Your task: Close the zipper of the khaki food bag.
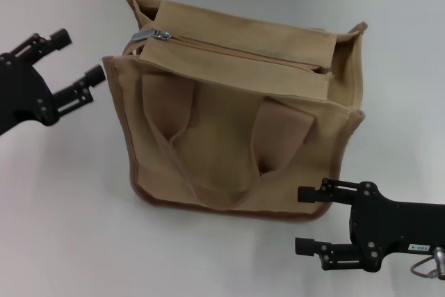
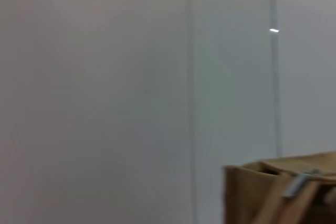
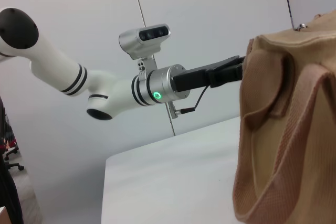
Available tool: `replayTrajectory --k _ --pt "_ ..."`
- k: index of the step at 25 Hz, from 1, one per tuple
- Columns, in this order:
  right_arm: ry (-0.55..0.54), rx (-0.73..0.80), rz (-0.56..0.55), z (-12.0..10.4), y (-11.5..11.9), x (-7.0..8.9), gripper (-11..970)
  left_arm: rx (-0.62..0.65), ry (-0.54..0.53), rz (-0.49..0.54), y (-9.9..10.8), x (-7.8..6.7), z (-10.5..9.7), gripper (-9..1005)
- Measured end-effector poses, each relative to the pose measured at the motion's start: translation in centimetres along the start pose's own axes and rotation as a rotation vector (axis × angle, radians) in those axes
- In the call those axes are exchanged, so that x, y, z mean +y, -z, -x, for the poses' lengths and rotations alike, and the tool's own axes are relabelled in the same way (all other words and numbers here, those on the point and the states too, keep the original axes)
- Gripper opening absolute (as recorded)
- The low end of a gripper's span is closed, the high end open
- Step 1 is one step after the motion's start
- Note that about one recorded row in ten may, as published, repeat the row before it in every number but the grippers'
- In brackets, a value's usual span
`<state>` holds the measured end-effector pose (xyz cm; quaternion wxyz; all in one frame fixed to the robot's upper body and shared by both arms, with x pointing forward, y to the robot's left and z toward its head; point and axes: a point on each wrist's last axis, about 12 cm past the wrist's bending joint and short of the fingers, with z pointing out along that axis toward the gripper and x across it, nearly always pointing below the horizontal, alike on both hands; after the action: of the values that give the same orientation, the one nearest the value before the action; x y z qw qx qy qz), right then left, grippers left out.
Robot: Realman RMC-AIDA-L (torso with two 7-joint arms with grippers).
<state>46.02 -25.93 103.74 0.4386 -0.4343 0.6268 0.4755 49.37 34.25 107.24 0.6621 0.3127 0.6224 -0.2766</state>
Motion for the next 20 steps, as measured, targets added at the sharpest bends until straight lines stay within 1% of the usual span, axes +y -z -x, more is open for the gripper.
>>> replayTrajectory --k 3,6,15,17,20 --pt "0.000 0.001 0.000 0.0 0.0 -0.1 776 0.011 -0.012 -0.057 -0.6 -0.2 0.1 799" --pt "-0.001 0.002 0.002 0.1 0.0 -0.1 775 0.027 -0.030 -0.058 -1.4 -0.3 -0.1 798" --pt "-0.009 -0.009 0.001 0.2 0.1 0.0 775 0.010 -0.170 0.056 -2.8 -0.6 -0.9 798" --pt "-0.009 -0.012 -0.001 0.2 0.1 0.0 775 -0.010 -0.199 0.105 -2.7 -0.6 -1.0 798" --pt "-0.012 -0.015 -0.001 0.2 0.1 0.0 775 -0.065 -0.216 0.186 -2.3 -0.8 -1.1 798"
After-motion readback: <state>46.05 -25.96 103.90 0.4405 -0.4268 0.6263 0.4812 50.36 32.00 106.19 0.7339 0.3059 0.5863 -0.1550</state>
